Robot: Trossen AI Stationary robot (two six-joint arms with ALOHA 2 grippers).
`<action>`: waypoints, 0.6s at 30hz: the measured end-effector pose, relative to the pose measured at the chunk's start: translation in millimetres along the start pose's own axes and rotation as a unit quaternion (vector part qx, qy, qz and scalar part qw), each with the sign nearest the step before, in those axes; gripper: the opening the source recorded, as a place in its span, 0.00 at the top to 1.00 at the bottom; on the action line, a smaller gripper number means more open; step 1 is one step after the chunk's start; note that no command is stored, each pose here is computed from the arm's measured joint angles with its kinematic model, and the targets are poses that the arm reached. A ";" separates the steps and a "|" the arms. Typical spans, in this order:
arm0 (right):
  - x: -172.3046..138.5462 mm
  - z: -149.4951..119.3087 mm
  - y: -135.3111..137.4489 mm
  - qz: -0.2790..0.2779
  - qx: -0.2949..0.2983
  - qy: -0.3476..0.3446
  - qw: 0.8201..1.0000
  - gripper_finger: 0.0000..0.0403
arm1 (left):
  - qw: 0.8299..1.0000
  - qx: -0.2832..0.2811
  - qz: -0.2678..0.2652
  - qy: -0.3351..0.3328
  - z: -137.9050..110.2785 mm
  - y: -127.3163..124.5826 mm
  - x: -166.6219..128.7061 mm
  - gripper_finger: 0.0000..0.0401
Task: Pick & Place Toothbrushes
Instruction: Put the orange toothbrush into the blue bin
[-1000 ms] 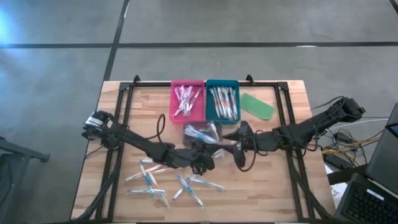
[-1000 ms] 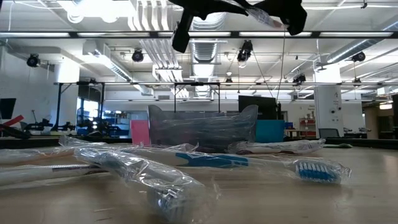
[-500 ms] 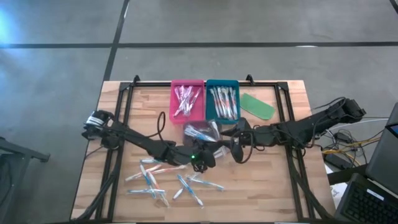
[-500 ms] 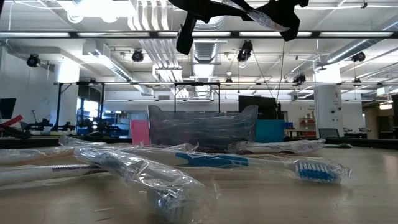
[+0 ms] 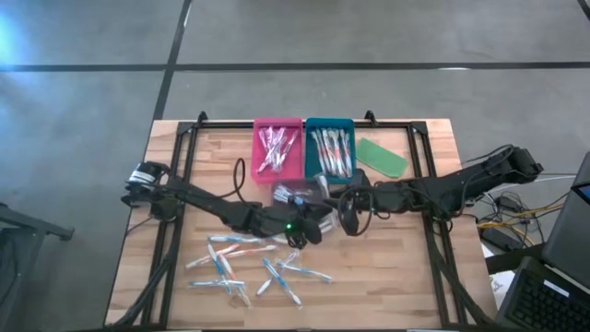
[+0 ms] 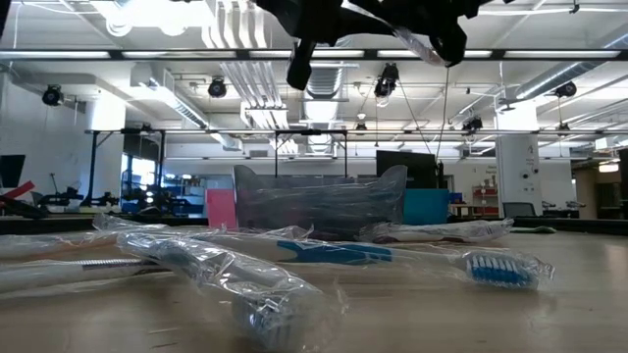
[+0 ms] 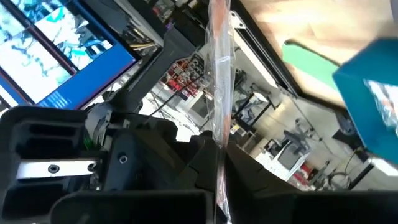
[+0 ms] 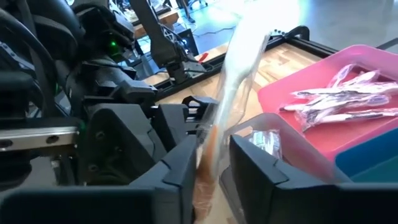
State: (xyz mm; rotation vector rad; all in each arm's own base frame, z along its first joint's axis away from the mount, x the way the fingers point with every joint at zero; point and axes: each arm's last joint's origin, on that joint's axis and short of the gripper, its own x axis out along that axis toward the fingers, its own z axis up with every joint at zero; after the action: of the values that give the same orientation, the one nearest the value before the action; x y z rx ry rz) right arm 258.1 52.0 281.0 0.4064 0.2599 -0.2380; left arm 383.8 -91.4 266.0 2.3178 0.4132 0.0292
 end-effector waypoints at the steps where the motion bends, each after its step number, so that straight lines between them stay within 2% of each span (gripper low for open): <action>1: 0.3 0.4 -0.7 -0.001 0.000 -0.001 1.000 0.80 | 1.000 0.005 0.000 0.002 -0.3 0.0 0.1 0.97; 6: 0.3 0.2 -0.4 0.002 -0.008 0.000 1.000 0.94 | 1.000 0.003 -0.002 0.004 -0.7 -0.3 0.3 0.97; 13: 0.5 -1.1 -0.8 0.008 -0.012 0.009 1.000 0.93 | 1.000 0.000 -0.011 -0.001 0.7 -2.0 0.2 0.95; 16: 0.5 -1.5 -0.7 0.012 -0.017 0.013 1.000 0.94 | 0.999 -0.030 -0.015 -0.006 1.8 -3.0 0.2 0.90; 18: 0.4 -3.0 -1.5 0.009 -0.028 0.019 0.999 0.94 | 0.997 -0.069 -0.014 -0.012 2.6 -3.2 0.0 0.85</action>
State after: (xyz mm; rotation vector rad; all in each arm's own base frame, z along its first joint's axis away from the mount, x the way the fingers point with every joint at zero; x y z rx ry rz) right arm 257.4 51.8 277.7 0.3580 0.2992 -0.2044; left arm 383.2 -91.2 261.9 2.1739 0.4182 0.0157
